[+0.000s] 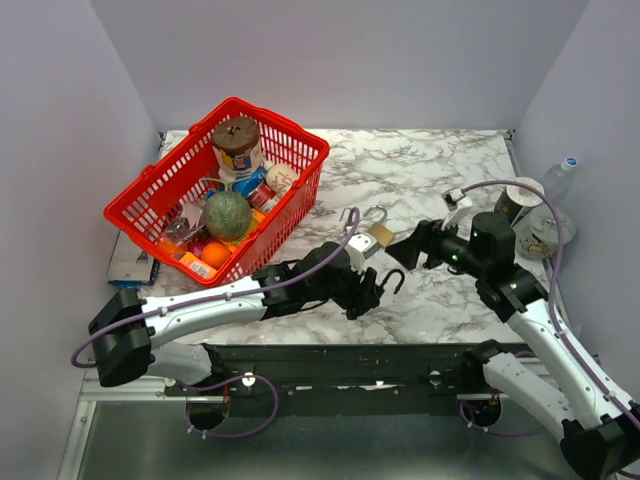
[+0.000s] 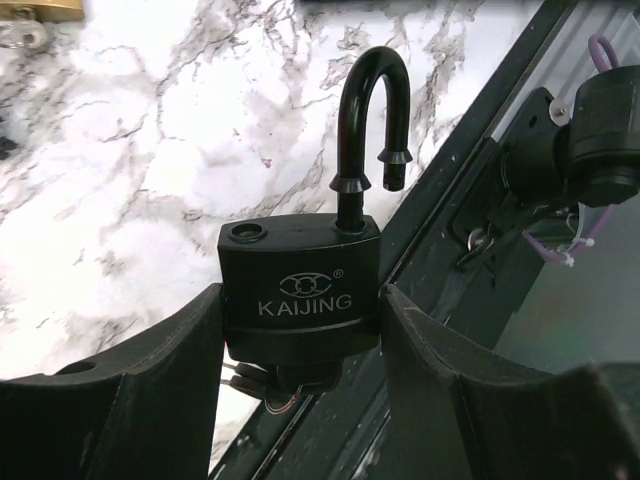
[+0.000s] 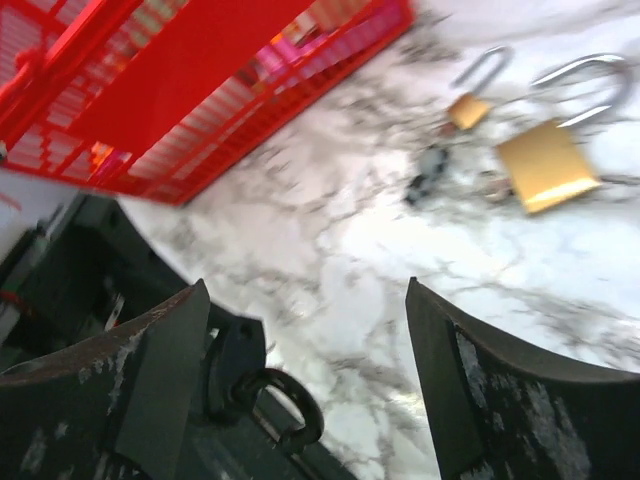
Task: Unlock with the key
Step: Place the lock at the center of the board.
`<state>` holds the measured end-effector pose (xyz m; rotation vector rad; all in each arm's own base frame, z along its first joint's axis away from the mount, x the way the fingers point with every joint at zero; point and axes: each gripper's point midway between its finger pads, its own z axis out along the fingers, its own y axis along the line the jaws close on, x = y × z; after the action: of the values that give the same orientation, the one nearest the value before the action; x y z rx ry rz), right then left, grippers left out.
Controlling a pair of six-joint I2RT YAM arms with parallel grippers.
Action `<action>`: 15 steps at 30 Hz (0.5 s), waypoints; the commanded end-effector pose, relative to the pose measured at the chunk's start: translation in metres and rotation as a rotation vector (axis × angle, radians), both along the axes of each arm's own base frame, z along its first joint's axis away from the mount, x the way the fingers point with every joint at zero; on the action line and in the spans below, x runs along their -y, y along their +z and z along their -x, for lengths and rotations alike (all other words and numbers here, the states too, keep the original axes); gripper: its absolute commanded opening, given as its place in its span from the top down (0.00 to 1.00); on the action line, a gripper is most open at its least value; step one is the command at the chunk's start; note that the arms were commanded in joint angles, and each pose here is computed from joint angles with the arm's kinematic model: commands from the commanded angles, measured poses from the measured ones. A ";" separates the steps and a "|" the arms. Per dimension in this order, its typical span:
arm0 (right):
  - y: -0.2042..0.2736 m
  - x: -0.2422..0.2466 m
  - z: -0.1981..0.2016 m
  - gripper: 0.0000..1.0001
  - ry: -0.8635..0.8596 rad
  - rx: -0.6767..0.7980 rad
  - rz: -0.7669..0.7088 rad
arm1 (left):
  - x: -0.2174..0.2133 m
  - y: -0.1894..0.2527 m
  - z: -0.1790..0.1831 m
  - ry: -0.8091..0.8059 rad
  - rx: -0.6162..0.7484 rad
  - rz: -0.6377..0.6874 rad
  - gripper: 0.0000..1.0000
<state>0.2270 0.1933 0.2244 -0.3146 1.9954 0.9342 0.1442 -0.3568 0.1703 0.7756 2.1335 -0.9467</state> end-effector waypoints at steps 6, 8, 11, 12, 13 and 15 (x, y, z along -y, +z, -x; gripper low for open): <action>0.056 0.108 -0.039 0.09 -0.577 0.223 0.055 | 0.076 0.012 -0.026 0.101 -0.094 0.138 1.00; 0.075 0.131 -0.032 0.07 -0.680 0.298 0.066 | 0.084 0.003 -0.034 0.144 -0.110 0.117 1.00; 0.099 0.145 -0.018 0.07 -0.730 0.385 0.049 | 0.102 -0.018 -0.046 0.166 -0.128 0.035 1.00; 0.102 0.145 -0.015 0.07 -0.728 0.398 0.042 | 0.115 -0.024 -0.054 0.168 -0.125 0.012 1.00; 0.102 0.144 -0.013 0.07 -0.718 0.405 0.037 | 0.114 -0.037 -0.056 0.182 -0.141 -0.050 1.00; 0.107 0.144 -0.006 0.06 -0.708 0.426 0.019 | 0.133 -0.045 -0.074 0.197 -0.116 -0.095 1.00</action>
<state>0.2392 0.0674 0.3229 0.1353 1.5808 0.4310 0.1862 -0.4540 0.1142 0.6079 2.3503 -0.8750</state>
